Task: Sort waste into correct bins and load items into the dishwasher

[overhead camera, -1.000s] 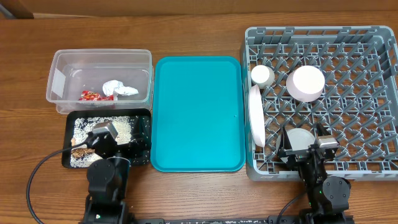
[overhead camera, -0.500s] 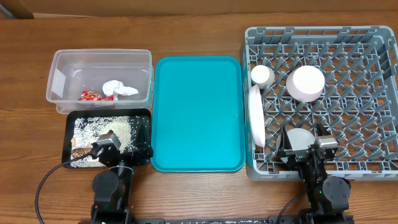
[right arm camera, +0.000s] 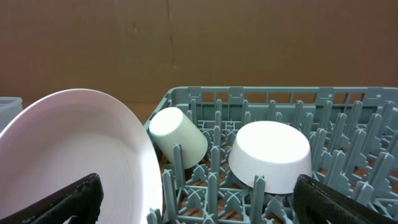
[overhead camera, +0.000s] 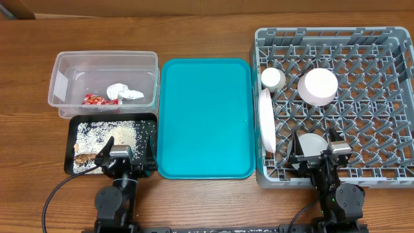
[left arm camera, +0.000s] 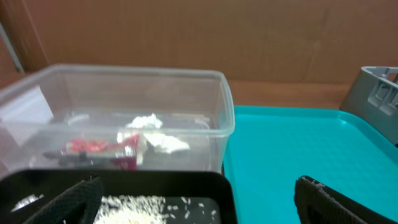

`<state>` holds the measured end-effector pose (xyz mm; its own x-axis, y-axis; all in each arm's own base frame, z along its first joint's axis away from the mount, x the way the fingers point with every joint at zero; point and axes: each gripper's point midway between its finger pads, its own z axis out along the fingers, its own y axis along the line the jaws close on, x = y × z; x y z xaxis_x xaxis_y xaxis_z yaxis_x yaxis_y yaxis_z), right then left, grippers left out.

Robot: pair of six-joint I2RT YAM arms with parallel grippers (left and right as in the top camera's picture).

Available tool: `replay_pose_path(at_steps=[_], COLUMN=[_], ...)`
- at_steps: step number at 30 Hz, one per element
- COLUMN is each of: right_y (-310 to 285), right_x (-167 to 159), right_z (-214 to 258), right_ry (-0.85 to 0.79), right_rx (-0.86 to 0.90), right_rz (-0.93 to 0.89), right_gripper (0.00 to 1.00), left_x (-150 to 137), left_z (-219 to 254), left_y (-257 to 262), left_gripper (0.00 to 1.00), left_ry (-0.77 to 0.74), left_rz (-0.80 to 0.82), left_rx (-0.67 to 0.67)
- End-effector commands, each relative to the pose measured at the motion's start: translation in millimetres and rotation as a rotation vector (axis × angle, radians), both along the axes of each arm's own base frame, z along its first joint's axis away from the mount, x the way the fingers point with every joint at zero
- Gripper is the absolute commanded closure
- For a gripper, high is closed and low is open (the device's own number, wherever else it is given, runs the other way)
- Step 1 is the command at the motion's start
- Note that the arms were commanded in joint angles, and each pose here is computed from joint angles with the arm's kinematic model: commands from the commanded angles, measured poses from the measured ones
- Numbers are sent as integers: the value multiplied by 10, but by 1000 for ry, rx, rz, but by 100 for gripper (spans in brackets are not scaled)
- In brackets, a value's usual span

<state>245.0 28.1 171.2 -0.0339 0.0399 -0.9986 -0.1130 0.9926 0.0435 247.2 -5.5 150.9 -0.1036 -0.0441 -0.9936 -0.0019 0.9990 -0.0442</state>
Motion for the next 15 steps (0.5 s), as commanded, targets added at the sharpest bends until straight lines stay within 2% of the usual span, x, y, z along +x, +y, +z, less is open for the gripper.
replay_pose_path(at_steps=[1, 3, 15], right_y=[-13, -13, -13], right_x=[1, 1, 1], right_z=[-9, -9, -9], right_ry=[-7, -7, -7], right_rx=[5, 6, 5], right_rz=[-9, -9, -9], right_gripper=[0, 0, 0], left_x=[-13, -13, -12], left_z=[65, 60, 65], left_y=[-18, -19, -18], left_gripper=[0, 0, 0], left_ry=[-34, -32, -34], left_rz=[-20, -23, -22], left_rx=[103, 137, 122])
